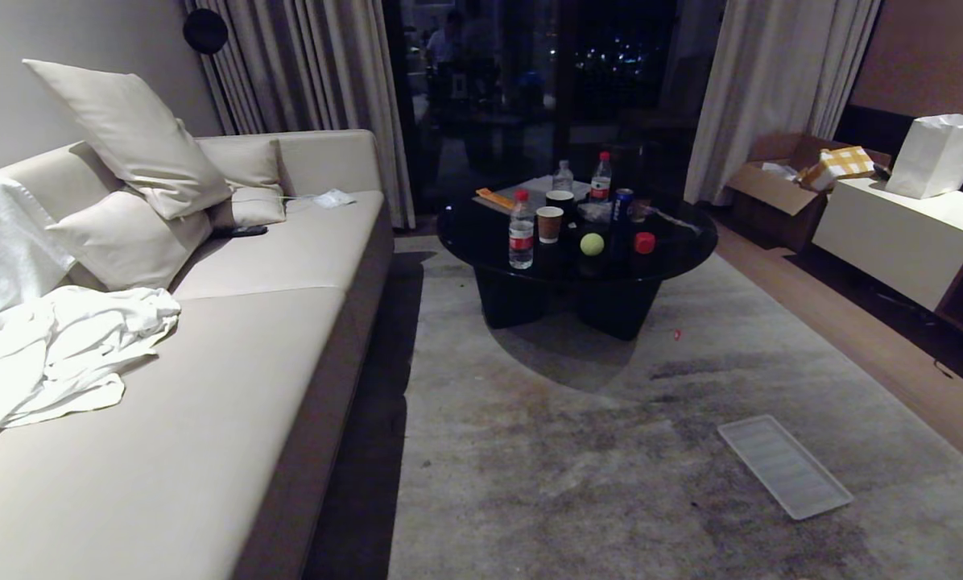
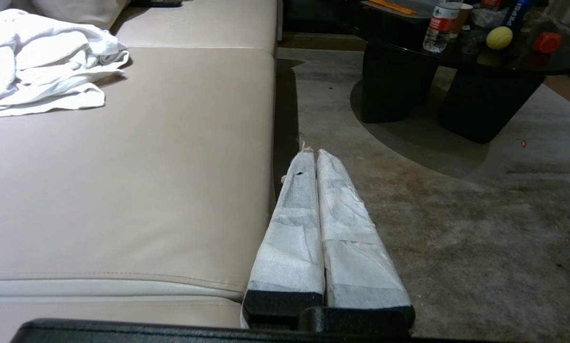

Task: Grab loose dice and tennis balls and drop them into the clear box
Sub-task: Find toys out of the box

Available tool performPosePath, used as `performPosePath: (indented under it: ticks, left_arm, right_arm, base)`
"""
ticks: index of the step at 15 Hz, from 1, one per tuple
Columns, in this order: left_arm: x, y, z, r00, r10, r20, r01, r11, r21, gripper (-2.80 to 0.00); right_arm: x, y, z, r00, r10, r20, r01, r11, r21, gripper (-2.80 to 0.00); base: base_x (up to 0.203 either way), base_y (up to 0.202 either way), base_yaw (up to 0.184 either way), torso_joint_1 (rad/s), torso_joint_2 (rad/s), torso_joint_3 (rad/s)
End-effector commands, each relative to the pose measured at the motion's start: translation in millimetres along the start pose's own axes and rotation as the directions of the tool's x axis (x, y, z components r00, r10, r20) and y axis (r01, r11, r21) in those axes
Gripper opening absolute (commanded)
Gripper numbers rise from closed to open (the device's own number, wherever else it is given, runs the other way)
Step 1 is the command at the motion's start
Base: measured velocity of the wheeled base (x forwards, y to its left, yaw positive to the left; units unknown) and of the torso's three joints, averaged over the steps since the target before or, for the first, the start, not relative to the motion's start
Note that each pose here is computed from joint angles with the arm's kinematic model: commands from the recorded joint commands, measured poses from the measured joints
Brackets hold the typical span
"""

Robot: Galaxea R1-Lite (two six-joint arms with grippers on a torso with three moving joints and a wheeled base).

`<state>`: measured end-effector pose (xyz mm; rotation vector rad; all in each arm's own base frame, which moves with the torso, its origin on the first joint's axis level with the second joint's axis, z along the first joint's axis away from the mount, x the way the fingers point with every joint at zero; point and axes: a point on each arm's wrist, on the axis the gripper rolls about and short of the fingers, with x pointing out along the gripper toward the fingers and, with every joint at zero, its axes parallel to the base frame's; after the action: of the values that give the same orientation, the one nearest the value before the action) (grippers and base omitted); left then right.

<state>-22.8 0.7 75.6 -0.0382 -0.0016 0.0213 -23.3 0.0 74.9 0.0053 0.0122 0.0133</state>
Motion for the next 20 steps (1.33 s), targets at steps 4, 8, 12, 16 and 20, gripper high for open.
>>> performPosePath:
  ticks: [4, 8, 12, 16, 20]
  left_arm:
    - [0.1, 0.3, -0.5, 1.000, 0.013, -0.002, -0.013, 1.000, -0.009, -2.80]
    - [0.1, 0.4, -0.4, 1.000, 0.017, -0.001, -0.017, 1.000, -0.012, -2.80]
    - [0.1, 0.4, -0.4, 1.000, 0.015, -0.001, -0.015, 1.000, -0.009, -2.80]
    - [0.1, 0.3, -0.4, 1.000, 0.014, -0.001, -0.014, 1.000, -0.007, -2.80]
    - [0.1, 0.3, -0.5, 1.000, 0.014, -0.002, -0.014, 1.000, -0.008, -2.80]
  right_arm:
    - [0.1, 0.0, 0.0, 1.000, 0.000, -0.002, 0.000, 1.000, 0.001, -2.80]
    - [0.0, 0.0, 0.1, 1.000, 0.002, -0.003, -0.002, 1.000, -0.001, -2.80]
    - [0.0, 0.0, 0.2, 1.000, 0.002, -0.002, -0.002, 1.000, 0.001, -2.80]
    - [0.0, 0.0, 0.2, 1.000, 0.002, -0.002, -0.002, 1.000, 0.001, -2.80]
    - [0.0, 0.0, 0.1, 1.000, 0.002, -0.002, -0.002, 1.000, -0.001, -2.80]
  base:
    - [0.000, 0.000, 0.000, 0.000, 0.00, 0.000]
    - [0.000, 0.000, 0.000, 0.000, 0.00, 0.000]
    - [-0.003, 0.007, -0.130, 0.003, 0.00, 0.003]
    - [-0.002, 0.011, -0.166, 0.001, 0.00, 0.000]
    - [0.000, 0.008, -0.150, -0.001, 0.00, 0.004]
